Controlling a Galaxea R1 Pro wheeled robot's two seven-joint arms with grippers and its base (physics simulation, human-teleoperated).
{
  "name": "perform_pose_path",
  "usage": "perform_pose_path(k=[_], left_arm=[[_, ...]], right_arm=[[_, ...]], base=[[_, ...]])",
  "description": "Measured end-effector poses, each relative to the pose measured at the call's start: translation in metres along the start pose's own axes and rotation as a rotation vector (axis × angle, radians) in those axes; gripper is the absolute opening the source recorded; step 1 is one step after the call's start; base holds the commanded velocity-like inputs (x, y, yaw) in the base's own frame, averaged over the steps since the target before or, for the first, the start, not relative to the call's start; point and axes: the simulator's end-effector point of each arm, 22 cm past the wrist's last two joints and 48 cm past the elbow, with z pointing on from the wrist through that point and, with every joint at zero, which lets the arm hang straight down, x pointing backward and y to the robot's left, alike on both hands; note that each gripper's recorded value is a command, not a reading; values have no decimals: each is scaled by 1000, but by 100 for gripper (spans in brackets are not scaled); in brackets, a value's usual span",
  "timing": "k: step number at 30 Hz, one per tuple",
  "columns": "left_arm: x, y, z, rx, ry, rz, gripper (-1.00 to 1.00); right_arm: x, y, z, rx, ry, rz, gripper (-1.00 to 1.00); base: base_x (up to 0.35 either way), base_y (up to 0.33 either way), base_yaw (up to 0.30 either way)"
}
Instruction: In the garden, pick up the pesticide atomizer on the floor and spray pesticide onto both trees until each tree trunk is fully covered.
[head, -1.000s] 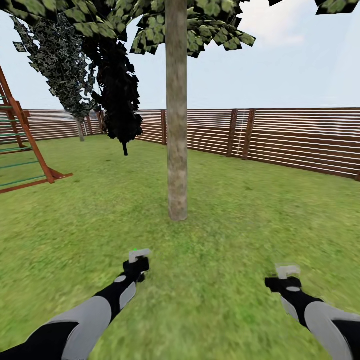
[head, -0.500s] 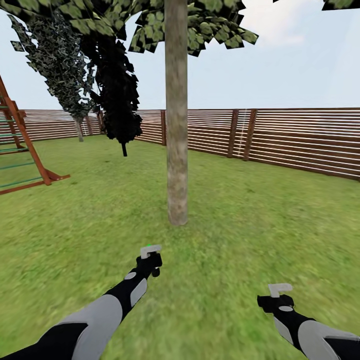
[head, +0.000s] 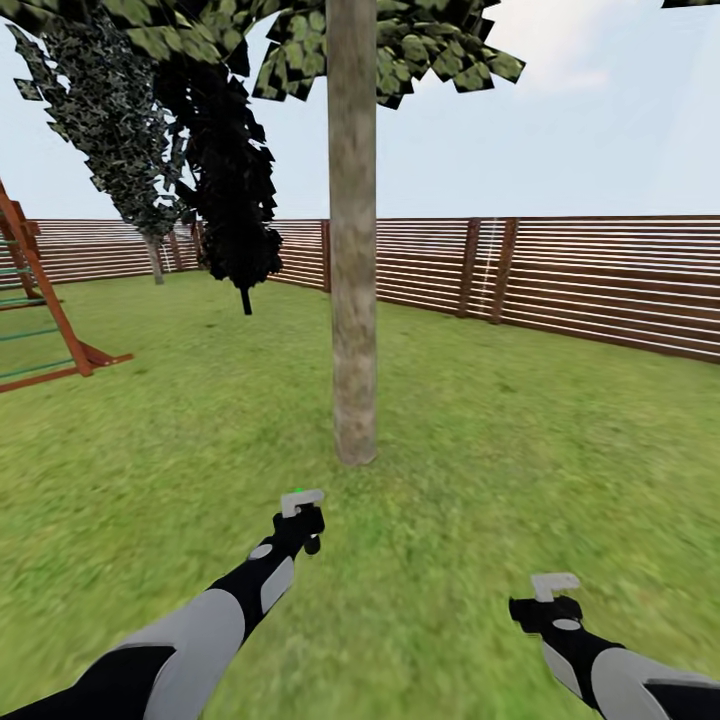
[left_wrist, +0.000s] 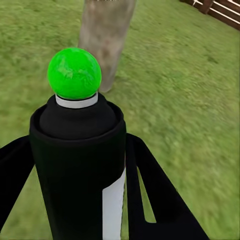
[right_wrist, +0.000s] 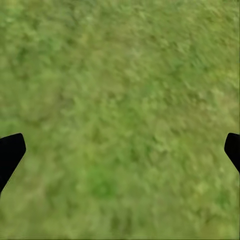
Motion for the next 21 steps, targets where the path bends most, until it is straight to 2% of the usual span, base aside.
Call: perform_pose_path(k=[21], left_arm=[[0,0,0,2,-1,0,-100]], right_arm=[[1,0,0,1,1,0,100]], base=[[350,-5,0]])
